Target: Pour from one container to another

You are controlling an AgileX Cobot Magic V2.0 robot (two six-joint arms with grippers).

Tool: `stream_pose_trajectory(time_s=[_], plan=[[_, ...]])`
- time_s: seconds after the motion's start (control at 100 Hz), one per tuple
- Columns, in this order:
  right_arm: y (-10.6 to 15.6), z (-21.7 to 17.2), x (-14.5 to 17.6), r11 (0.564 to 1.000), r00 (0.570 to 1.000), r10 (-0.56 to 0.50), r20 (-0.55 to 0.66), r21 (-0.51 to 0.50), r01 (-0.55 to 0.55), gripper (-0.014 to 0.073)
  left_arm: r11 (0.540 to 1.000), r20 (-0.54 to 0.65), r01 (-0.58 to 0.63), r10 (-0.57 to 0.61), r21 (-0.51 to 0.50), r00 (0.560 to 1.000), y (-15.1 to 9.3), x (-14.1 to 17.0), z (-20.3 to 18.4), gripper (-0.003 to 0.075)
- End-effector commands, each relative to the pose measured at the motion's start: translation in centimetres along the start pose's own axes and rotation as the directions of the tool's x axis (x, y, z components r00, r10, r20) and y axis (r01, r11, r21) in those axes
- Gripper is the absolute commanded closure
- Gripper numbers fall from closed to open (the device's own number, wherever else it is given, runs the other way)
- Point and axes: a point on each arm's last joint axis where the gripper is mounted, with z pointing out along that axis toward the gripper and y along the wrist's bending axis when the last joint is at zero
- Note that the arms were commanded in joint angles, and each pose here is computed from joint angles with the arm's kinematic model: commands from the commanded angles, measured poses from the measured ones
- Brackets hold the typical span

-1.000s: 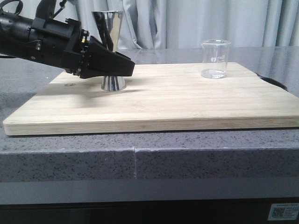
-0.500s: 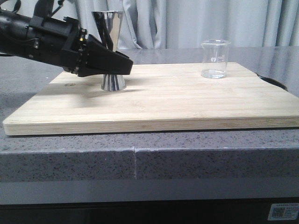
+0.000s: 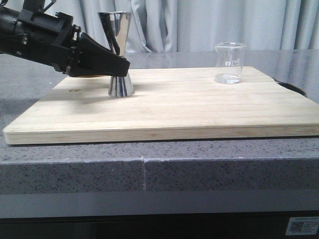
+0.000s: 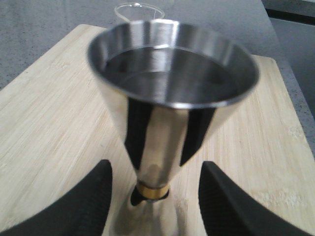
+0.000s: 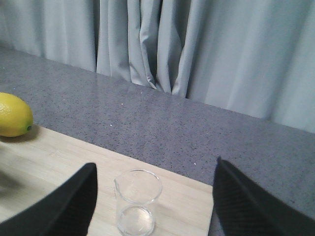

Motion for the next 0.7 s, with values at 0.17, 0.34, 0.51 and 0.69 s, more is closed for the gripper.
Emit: stream_pose_trajectory(time_s=[0.17, 0.34, 0.51, 0.69], plan=[[-0.1, -0.4, -2.2, 1.000, 0.991, -0.004, 0.130, -0.002, 0.005, 0.0147, 0.998, 0.110, -0.053, 0.050, 0.025, 0.993, -1.1, -3.7, -2.0, 0.0348], [-0.1, -0.4, -2.2, 1.000, 0.991, -0.004, 0.130, -0.002, 0.005, 0.0147, 0.998, 0.100, -0.060, 0.058, 0.016, 0.993, -1.3, -4.1, -2.8, 0.0348], [-0.1, -0.4, -2.2, 1.000, 0.991, -0.004, 0.130, -0.002, 0.005, 0.0147, 0.997, 0.088, -0.080, 0.079, 0.013, 0.993, -1.7, -4.6, -3.3, 0.0348], [-0.1, -0.4, -2.2, 1.000, 0.991, -0.004, 0.130, -0.002, 0.005, 0.0147, 0.999, 0.058, -0.045, 0.043, 0.017, 0.997, -1.7, -4.4, -3.7, 0.0348]])
